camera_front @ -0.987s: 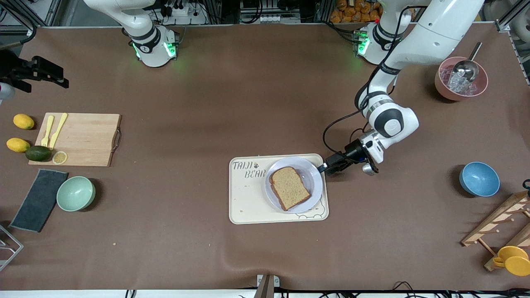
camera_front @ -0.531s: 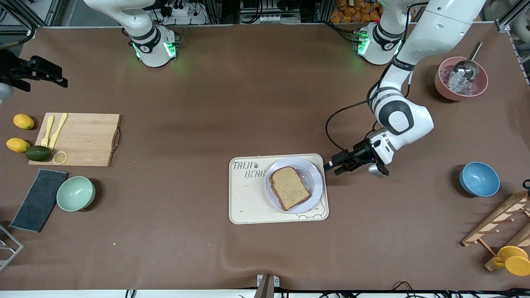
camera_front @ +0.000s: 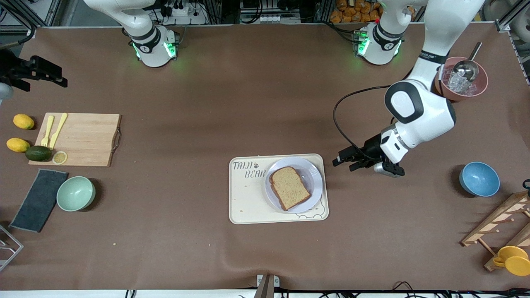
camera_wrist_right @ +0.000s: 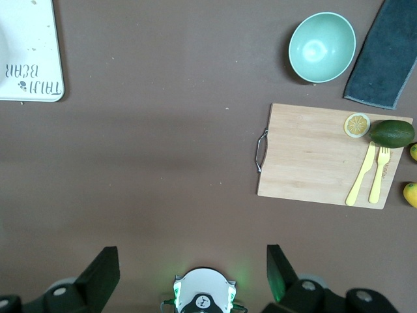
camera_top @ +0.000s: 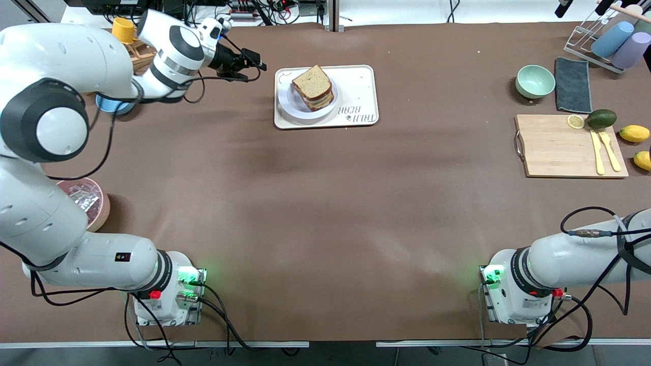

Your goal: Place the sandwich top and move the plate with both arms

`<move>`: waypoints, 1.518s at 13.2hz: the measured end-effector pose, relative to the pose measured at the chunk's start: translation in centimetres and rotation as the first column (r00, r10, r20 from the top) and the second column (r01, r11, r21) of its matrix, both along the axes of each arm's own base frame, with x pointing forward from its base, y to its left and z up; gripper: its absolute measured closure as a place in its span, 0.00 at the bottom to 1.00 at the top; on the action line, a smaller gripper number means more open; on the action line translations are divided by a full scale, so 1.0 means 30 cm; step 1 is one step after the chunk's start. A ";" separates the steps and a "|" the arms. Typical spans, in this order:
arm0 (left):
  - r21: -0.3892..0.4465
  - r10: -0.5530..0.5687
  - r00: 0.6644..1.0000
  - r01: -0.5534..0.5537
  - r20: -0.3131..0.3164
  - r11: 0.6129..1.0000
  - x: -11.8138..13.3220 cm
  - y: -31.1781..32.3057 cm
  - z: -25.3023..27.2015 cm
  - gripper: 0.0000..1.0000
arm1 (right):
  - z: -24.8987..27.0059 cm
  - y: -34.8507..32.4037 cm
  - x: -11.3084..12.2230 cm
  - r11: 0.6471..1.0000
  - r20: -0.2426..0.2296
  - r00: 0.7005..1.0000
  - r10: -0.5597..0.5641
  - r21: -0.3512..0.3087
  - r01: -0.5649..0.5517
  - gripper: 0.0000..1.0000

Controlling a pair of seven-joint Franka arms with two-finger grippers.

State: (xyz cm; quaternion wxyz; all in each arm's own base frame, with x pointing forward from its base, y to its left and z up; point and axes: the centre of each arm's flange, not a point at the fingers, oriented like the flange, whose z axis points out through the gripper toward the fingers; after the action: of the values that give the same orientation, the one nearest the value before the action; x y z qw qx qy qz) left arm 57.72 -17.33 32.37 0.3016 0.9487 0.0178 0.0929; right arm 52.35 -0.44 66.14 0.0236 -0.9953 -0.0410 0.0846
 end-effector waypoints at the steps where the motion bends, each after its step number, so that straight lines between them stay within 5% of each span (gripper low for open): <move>1: 0.050 -0.013 1.000 0.014 -0.013 0.999 -0.005 -0.007 0.050 0.00 | -0.001 -0.005 0.000 1.000 -0.001 1.000 -0.003 0.000 0.003 0.00; 10: 0.387 -0.095 0.979 0.159 -0.178 0.908 -0.037 0.057 0.451 0.00 | -0.002 -0.013 -0.001 1.000 -0.003 1.000 -0.007 0.000 0.007 0.00; 16: 0.435 -0.038 0.964 0.153 -0.262 0.887 -0.029 0.122 0.703 0.00 | -0.002 -0.012 -0.001 1.000 -0.004 1.000 -0.007 0.000 0.007 0.00; 20: 0.509 -0.025 0.971 0.147 -0.239 0.848 -0.025 0.179 0.853 0.00 | -0.002 -0.012 -0.001 1.000 -0.004 1.000 -0.007 0.000 0.007 0.00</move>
State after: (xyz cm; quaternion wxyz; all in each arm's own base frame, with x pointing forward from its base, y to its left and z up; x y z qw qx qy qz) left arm 56.98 -11.95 57.95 0.0322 0.9990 -0.0171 -0.0266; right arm 52.31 -0.81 66.07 0.0241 -0.9952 -0.0374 0.0867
